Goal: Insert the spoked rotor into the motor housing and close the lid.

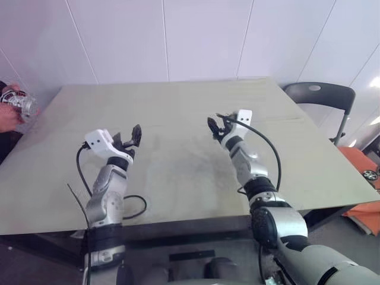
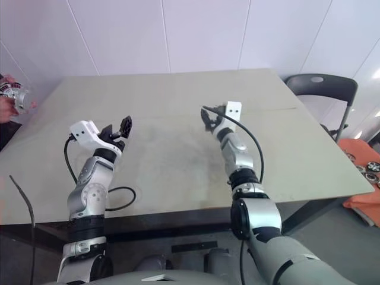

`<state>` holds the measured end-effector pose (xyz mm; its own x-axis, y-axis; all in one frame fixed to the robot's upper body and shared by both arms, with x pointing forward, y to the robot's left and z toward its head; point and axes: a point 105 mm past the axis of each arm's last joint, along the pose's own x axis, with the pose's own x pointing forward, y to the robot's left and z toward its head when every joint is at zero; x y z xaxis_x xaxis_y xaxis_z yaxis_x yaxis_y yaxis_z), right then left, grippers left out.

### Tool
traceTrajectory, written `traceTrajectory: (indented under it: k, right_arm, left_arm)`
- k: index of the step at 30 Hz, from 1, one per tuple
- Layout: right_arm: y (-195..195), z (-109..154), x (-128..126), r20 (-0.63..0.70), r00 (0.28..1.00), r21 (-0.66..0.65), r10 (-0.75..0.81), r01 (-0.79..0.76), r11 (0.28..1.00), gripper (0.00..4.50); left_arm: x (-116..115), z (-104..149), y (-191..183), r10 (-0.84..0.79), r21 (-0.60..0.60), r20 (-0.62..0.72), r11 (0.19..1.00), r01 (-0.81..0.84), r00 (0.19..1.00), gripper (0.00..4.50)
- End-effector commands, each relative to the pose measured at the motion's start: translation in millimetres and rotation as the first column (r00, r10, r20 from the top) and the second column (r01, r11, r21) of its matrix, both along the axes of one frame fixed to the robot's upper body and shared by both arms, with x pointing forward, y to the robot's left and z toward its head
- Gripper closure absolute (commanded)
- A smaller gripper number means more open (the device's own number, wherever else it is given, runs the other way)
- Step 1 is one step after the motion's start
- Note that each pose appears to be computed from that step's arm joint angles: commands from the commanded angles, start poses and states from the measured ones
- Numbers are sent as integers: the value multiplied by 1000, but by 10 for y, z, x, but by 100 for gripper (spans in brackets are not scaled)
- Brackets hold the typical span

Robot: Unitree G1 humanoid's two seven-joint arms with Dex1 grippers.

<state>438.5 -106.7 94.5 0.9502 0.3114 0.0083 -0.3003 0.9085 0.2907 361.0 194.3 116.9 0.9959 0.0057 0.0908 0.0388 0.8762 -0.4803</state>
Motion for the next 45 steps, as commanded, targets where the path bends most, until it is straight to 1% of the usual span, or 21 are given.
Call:
traceTrajectory:
  k: [1,6,9,13,16,19,22,24,26,30,32,35,38,42,45]
  right_arm:
    - [-1,72,-78,29,999,-24,27,-26,999,104]
    - [-48,27,-187,12,999,1,31,-31,1000,104]
    - [-60,79,-193,27,999,16,20,-21,1000,104]
    - [-158,90,-196,26,999,29,-23,22,999,104]
    - [-172,86,-194,22,999,30,-29,28,999,104]
    - [-148,85,-198,21,1000,28,-21,20,999,104]
    - [-167,97,-201,29,1000,-2,-11,11,1000,104]
    - [-202,176,-208,72,997,-45,19,-16,999,104]
    - [-319,226,-224,84,996,-50,34,-30,998,104]
    - [-514,91,-322,36,998,-83,59,-56,995,104]
    - [-559,49,-398,1,996,-37,89,-89,995,104]
    - [-604,75,-525,-9,993,12,117,-117,993,104]
    - [-628,66,-635,-34,993,84,112,-109,990,104]
    - [-622,-68,-804,-105,988,163,112,-94,982,104]
    - [-615,-104,-902,-135,985,204,111,-82,976,104]
  left_arm:
    - [-38,132,-85,-15,1,47,1000,15,999,2]
    - [-61,98,-166,-36,-9,35,999,36,999,2]
    - [-97,78,-140,-18,-22,30,1000,19,999,2]
    - [-217,25,-16,37,-67,20,997,-36,999,2]
    - [-278,-29,0,41,-70,3,997,-41,999,2]
    - [-288,-22,-9,42,-69,5,997,-42,999,2]
    - [-344,0,65,75,-70,13,995,-73,997,2]
    - [-423,-12,146,96,-60,13,994,-95,995,2]
    - [-514,-40,227,110,-50,4,993,-110,994,2]
    - [-604,-74,284,118,-36,-10,992,-118,993,2]
    - [-626,-85,292,122,-31,-15,992,-123,992,2]
    - [-650,-75,287,120,-23,-15,992,-120,993,2]
    - [-662,-81,297,123,-23,-20,992,-123,992,2]
    - [-663,-95,290,123,-27,-27,992,-123,992,2]
    - [-662,-98,267,115,-27,-31,993,-116,993,2]
